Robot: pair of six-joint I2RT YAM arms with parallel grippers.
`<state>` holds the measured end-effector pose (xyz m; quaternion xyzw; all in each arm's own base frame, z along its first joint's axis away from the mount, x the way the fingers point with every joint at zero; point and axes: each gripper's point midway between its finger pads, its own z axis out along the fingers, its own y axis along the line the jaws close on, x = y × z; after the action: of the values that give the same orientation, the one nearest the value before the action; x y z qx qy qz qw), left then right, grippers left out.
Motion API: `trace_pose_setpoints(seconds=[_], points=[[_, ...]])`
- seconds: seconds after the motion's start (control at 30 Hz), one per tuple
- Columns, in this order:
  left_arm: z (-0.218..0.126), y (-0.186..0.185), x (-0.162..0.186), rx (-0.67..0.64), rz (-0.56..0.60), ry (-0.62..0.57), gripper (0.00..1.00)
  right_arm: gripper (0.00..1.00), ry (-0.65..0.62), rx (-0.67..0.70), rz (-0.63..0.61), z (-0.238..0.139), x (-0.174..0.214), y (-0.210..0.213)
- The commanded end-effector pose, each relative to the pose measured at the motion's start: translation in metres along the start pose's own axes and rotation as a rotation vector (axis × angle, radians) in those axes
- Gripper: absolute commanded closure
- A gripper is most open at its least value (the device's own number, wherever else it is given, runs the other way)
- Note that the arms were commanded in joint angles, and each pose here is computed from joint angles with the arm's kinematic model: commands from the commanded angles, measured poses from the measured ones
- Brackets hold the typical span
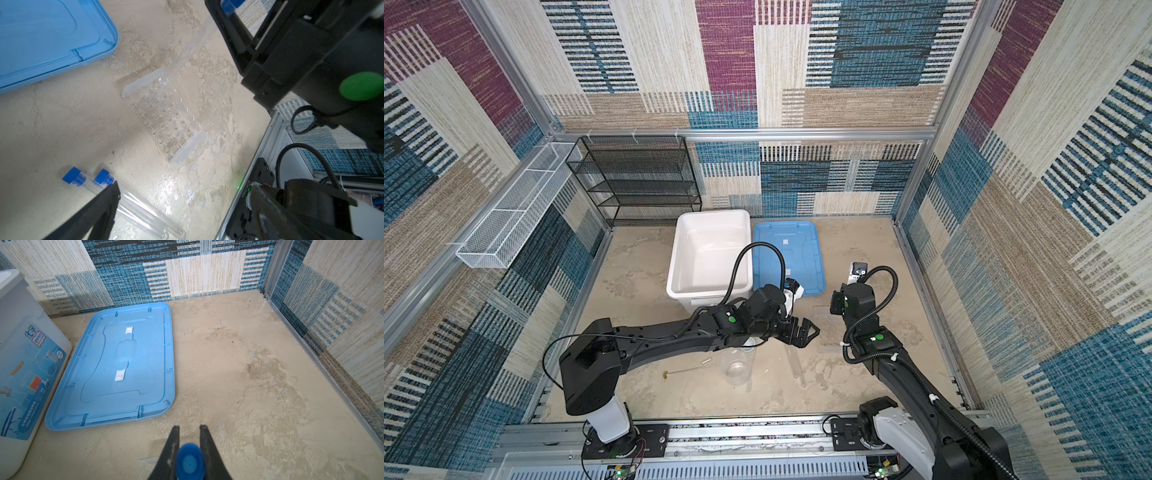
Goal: Organize the chemistry lab equipment
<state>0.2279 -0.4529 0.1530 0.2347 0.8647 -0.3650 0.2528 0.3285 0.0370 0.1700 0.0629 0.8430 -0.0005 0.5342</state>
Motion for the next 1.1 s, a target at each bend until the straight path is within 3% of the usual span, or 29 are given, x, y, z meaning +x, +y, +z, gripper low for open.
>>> trace_pose_setpoints(seconds=[0.0, 0.13, 0.5, 0.67, 0.7, 0.97, 1.07], points=[[0.002, -0.004, -0.004, 0.013, -0.015, -0.011, 0.01, 0.8, -0.04, -0.01, -0.015, 0.004, -0.009, 0.004], [0.002, -0.001, -0.003, 0.002, -0.017, -0.009, 0.01, 0.78, -0.021, -0.028, -0.023, 0.009, -0.004, 0.008], [-0.004, 0.008, -0.004, -0.06, -0.01, -0.018, 0.01, 0.57, -0.032, -0.046, -0.013, 0.004, -0.008, 0.01], [-0.008, 0.014, -0.004, -0.094, -0.017, -0.024, 0.01, 0.26, -0.043, -0.035, 0.019, 0.0, -0.015, 0.008], [-0.01, 0.014, -0.006, -0.101, -0.024, -0.031, 0.01, 0.03, -0.053, -0.03, 0.038, -0.003, -0.02, 0.007], [-0.03, 0.02, 0.007, -0.171, -0.064, -0.004, 0.06, 0.01, -0.066, -0.09, 0.148, -0.029, -0.055, 0.015], [-0.026, 0.028, 0.023, -0.225, -0.047, 0.063, 0.11, 0.01, -0.019, -0.215, 0.139, -0.039, -0.057, 0.037]])
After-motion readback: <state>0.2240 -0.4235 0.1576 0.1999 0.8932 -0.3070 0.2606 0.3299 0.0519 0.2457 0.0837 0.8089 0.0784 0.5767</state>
